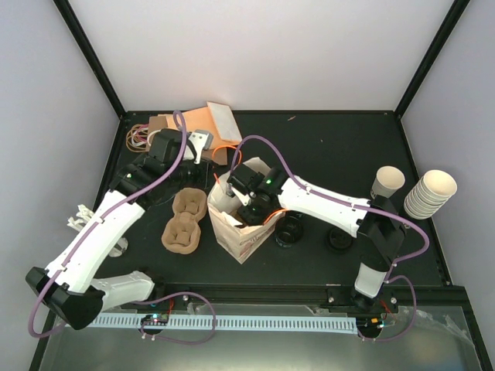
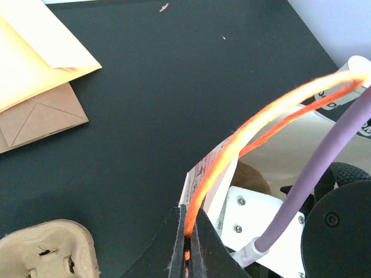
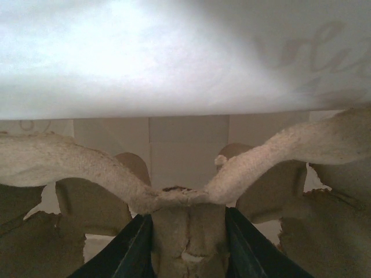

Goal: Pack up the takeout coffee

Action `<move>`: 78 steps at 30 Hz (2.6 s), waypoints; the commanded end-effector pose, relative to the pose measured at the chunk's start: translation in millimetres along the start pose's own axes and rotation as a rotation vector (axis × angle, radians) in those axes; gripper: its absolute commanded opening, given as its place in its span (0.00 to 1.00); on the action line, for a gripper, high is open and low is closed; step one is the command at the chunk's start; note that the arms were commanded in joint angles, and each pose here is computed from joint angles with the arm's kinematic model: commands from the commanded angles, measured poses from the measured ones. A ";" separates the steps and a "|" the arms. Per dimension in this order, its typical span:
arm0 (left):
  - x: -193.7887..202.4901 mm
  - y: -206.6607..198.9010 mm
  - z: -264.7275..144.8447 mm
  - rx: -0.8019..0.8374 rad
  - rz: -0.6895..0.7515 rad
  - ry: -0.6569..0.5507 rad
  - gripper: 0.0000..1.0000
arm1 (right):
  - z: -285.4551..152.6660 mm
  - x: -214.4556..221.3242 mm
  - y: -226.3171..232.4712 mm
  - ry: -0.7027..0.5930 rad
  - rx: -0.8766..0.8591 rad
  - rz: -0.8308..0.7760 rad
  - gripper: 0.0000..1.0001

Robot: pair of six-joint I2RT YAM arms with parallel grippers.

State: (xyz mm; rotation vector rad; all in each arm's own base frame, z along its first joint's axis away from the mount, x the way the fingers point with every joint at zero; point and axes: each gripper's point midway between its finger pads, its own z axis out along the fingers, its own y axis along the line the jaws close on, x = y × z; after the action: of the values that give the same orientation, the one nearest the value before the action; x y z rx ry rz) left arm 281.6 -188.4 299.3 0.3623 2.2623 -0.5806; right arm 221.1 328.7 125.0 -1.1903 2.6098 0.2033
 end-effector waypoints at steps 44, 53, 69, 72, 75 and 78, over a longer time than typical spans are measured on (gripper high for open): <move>5.0 22.6 -31.0 0.017 -0.072 0.016 0.02 | 32.2 -17.4 21.3 -0.024 0.029 -0.075 0.33; 0.9 13.9 -32.6 0.065 -0.063 0.003 0.02 | 44.9 -11.1 22.8 0.010 0.021 -0.089 0.33; -2.2 14.3 -36.5 0.057 -0.041 -0.018 0.02 | 66.4 11.0 28.5 0.086 -0.022 -0.100 0.33; 0.9 15.2 -35.5 0.055 -0.040 -0.011 0.01 | 69.1 12.1 27.5 0.089 -0.018 -0.097 0.33; 3.4 15.9 -34.9 0.054 -0.041 -0.008 0.02 | 72.1 13.1 27.4 0.090 -0.016 -0.096 0.33; 4.7 16.3 -35.6 0.052 -0.041 -0.009 0.01 | 77.8 15.8 27.7 0.099 -0.017 -0.095 0.33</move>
State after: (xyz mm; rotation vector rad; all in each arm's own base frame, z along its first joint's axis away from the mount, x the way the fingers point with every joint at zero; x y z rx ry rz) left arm 265.5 -156.7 303.7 0.3206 2.2989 -0.6538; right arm 211.1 356.4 63.6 -1.3227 2.6066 0.1687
